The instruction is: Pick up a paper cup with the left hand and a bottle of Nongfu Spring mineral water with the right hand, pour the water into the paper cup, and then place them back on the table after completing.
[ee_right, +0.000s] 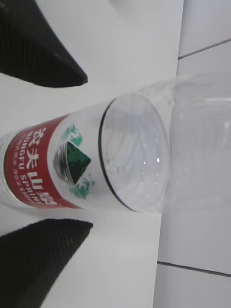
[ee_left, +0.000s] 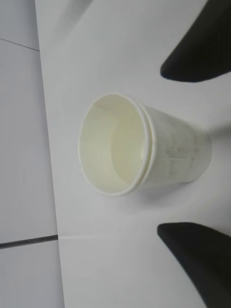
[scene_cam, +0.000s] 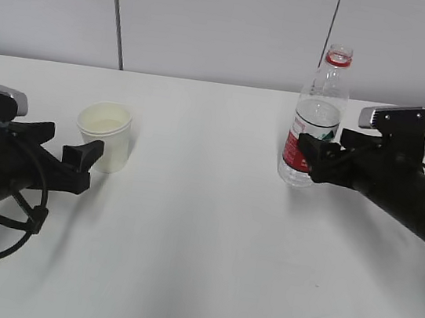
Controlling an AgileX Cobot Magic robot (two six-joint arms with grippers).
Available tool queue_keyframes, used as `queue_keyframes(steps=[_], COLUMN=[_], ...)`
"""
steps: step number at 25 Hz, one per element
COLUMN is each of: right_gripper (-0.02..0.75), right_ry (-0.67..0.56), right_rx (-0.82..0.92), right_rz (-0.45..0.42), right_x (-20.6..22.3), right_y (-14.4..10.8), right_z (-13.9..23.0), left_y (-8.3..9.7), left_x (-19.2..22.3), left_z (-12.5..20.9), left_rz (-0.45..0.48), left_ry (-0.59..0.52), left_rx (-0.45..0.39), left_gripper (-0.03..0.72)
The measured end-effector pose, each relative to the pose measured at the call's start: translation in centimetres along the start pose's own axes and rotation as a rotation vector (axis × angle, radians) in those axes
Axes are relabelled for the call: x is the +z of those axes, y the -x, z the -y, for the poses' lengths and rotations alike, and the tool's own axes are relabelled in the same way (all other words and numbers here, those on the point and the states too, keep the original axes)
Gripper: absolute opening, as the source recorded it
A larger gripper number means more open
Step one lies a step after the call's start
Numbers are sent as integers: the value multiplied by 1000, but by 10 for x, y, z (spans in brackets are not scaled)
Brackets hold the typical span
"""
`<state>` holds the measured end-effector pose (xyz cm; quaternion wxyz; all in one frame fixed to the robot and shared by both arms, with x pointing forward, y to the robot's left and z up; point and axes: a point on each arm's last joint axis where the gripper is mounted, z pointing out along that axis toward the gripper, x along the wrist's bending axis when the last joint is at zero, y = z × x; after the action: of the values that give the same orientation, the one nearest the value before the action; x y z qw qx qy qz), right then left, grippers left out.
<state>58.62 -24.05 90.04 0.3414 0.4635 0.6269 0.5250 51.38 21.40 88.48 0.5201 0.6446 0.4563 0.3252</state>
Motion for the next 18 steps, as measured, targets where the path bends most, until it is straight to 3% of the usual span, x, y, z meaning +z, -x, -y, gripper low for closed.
queue_keyframes(steps=[8, 18], right_gripper=[629, 591], right_ry=[-76, -208], right_rx=[-20, -60], right_rz=[45, 133], right_x=[-26, -65], right_y=[-3, -4], right_z=[-22, -66], left_y=[1, 1], left_x=[-7, -28], left_z=[-19, -38], left_rz=[-6, -43], left_ry=[-2, -183], left_rx=[-4, 14], left_gripper=[549, 549])
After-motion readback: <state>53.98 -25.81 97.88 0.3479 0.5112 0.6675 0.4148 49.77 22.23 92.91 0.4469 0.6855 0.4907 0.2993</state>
